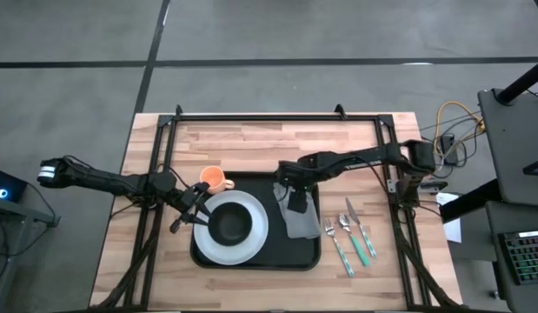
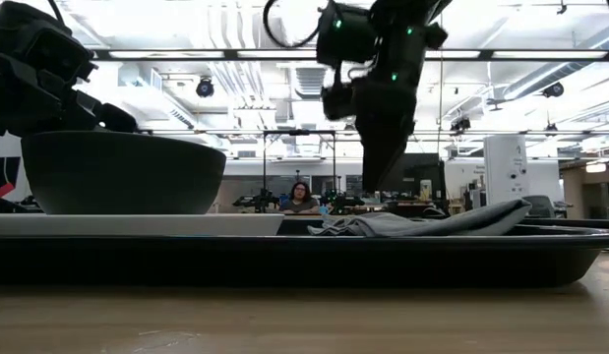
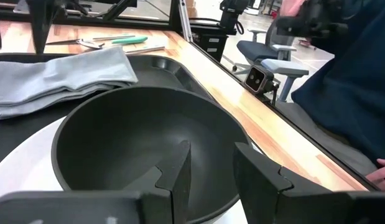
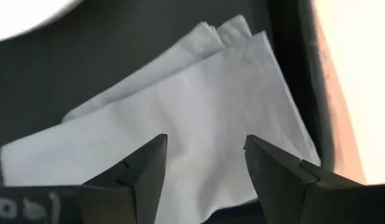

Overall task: Set up tray
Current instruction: Put the napkin on the serving tray to the right of the plate

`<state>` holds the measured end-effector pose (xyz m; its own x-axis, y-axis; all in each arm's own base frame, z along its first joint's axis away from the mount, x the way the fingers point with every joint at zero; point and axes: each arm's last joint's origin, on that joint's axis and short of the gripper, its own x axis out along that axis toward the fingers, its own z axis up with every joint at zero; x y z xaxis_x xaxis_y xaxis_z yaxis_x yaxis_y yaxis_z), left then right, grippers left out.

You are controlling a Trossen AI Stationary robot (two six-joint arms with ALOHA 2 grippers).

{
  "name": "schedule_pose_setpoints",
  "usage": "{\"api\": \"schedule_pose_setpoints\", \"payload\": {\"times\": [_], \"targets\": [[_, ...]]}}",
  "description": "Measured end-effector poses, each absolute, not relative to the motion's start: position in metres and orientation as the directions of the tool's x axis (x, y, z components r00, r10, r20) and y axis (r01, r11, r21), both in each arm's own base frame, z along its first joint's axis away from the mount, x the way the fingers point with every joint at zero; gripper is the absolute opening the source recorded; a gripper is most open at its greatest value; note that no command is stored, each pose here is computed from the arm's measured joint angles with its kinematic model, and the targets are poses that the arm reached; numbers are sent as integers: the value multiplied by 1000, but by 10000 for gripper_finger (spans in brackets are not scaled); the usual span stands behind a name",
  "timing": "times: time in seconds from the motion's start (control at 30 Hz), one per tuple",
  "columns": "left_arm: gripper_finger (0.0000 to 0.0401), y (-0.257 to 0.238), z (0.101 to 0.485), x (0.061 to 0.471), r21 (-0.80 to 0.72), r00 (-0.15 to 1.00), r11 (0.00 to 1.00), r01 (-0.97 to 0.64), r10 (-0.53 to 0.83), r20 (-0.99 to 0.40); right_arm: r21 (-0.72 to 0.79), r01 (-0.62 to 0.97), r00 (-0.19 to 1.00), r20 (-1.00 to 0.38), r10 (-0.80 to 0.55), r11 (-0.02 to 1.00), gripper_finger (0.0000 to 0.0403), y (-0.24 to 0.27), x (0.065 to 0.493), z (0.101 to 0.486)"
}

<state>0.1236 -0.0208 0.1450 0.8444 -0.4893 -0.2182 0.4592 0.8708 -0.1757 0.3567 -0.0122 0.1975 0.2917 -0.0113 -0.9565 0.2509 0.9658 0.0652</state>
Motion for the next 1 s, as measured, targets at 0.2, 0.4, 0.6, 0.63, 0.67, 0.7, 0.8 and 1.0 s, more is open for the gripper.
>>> {"api": "schedule_pose_setpoints", "payload": {"times": [0.2,0.4,0.6,0.63,0.67,0.7,0.8,1.0], "targets": [[99,-21,145,124,-177,843,871,459,-489,-222,1,139,344,-938,-48,990,203,34,348,216],[99,-21,145,124,-178,843,871,458,-489,-222,-186,-15,416,-895,-163,982,203,101,332,224],[99,-21,144,124,-178,843,871,458,-489,-223,-255,-80,410,-889,-202,963,203,139,323,207],[99,-21,144,124,-178,843,871,458,-489,-223,-282,-92,402,-888,-224,955,203,143,321,203],[99,-21,144,124,-178,843,871,458,-489,-222,-303,-109,394,-888,-239,947,203,147,320,199],[99,-21,144,124,-178,843,871,458,-489,-222,-320,-130,385,-889,-250,939,203,152,319,195],[99,-21,145,124,-177,844,871,459,-489,-221,-362,-187,345,-895,-284,913,203,163,313,181],[99,-21,144,124,-178,843,871,458,-489,-224,-431,-229,341,-876,-343,873,203,181,306,163]]}}
